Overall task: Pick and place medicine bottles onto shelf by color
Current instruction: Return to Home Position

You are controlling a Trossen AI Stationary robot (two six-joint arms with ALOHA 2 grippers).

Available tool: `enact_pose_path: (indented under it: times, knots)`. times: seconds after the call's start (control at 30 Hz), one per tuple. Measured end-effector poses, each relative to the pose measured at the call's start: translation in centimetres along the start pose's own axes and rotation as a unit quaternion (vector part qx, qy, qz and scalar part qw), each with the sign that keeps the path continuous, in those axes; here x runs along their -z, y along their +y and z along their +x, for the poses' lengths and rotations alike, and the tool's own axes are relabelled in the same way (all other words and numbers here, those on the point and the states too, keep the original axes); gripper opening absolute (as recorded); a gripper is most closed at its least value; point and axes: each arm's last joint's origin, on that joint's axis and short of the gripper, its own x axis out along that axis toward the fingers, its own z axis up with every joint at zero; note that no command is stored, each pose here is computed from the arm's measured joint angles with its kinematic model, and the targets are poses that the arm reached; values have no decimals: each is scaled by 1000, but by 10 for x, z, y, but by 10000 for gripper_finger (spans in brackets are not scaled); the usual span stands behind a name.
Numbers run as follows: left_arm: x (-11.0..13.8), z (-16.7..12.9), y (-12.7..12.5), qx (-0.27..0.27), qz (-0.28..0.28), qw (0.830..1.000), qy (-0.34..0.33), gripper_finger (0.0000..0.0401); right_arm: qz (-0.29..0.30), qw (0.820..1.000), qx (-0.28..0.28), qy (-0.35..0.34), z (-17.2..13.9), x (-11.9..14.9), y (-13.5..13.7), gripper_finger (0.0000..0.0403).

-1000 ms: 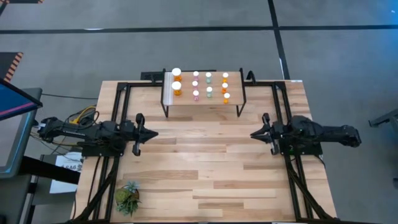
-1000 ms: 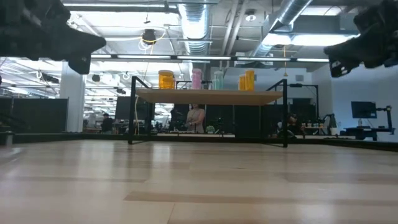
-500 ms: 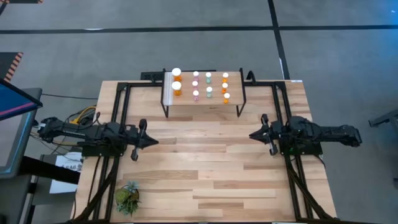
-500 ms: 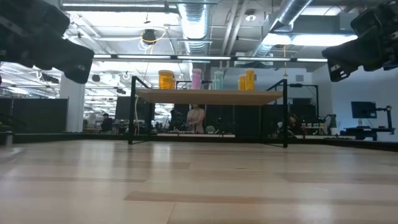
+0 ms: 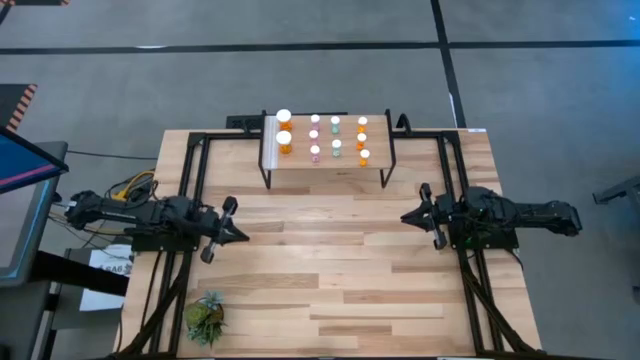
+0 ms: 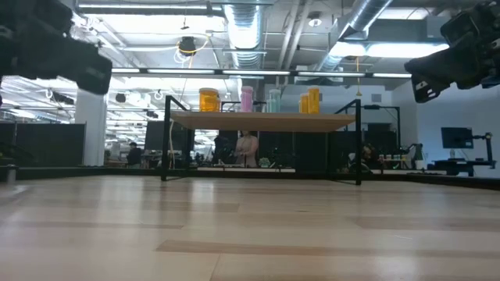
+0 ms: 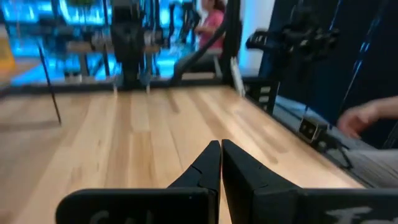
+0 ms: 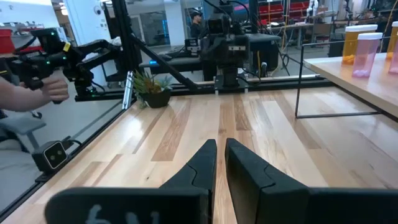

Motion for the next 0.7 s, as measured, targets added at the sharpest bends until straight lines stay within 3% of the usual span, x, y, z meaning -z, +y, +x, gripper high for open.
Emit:
enact_pose_path:
  times: [0.23, 0.37, 0.53, 0.7]
  knots:
    - [-12, -11, -2, -5, 62, 995, -80, 0, 0, 1000, 0, 0, 0, 0, 0, 58]
    - [-10, -10, -2, -4, 57, 996, -65, 0, 0, 1000, 0, 0, 0, 0, 0, 58]
    - [-11, -11, -5, 43, 57, 995, -75, 0, -1, 1000, 0, -2, 0, 0, 0, 58]
    - [-11, -11, -5, 49, 17, 996, -70, 0, -1, 1000, -1, -4, 0, 0, 0, 58]
